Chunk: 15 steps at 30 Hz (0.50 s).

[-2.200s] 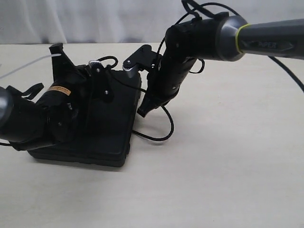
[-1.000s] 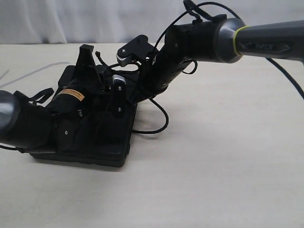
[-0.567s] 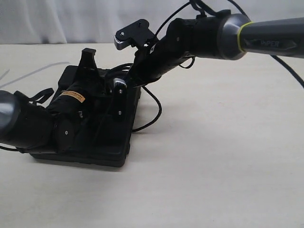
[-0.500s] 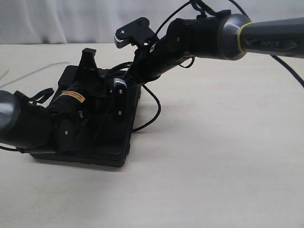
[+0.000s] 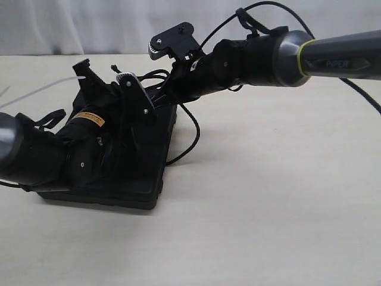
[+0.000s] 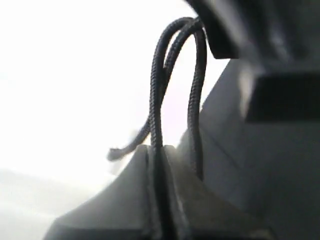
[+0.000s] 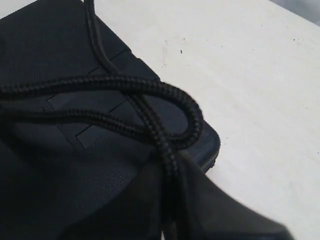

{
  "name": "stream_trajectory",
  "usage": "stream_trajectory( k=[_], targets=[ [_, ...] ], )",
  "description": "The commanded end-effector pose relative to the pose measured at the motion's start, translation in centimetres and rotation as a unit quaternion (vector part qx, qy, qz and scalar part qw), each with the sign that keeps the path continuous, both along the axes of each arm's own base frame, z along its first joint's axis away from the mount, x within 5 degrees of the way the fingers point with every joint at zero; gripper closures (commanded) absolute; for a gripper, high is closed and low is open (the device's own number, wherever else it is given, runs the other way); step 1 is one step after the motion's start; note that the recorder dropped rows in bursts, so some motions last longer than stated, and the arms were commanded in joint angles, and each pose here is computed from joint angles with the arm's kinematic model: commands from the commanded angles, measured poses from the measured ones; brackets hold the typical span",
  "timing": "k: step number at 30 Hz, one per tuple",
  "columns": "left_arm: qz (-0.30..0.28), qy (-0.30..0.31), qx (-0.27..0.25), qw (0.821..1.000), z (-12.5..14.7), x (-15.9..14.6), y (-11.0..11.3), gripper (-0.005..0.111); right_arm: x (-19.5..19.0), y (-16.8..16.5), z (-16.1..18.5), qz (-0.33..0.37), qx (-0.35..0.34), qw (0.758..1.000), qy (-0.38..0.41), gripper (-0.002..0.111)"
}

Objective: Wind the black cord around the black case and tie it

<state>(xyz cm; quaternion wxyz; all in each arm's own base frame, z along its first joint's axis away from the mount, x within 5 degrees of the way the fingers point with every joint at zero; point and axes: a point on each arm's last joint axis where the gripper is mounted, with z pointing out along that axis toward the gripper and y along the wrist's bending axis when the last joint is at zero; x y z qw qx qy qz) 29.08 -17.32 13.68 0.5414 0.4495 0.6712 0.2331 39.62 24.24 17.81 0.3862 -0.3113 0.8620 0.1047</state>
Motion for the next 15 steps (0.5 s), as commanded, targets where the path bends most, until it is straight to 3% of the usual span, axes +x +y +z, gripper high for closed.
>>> stream_trajectory(
  k=[1,7,15],
  targets=[
    [-0.007,0.108,-0.115,0.988,-0.5,-0.5,-0.1,0.107,0.0,-0.1,0.6,-0.004,0.007,1.000,-0.009,0.104],
    [0.013,0.168,-0.175,0.970,-1.0,0.1,1.2,0.102,-0.1,-0.2,0.5,-0.003,0.005,1.000,-0.004,0.104],
    [0.006,0.197,-0.236,0.952,-0.2,-0.1,0.9,0.067,-0.1,-0.2,0.5,-0.003,0.005,1.000,-0.004,0.104]
  ],
)
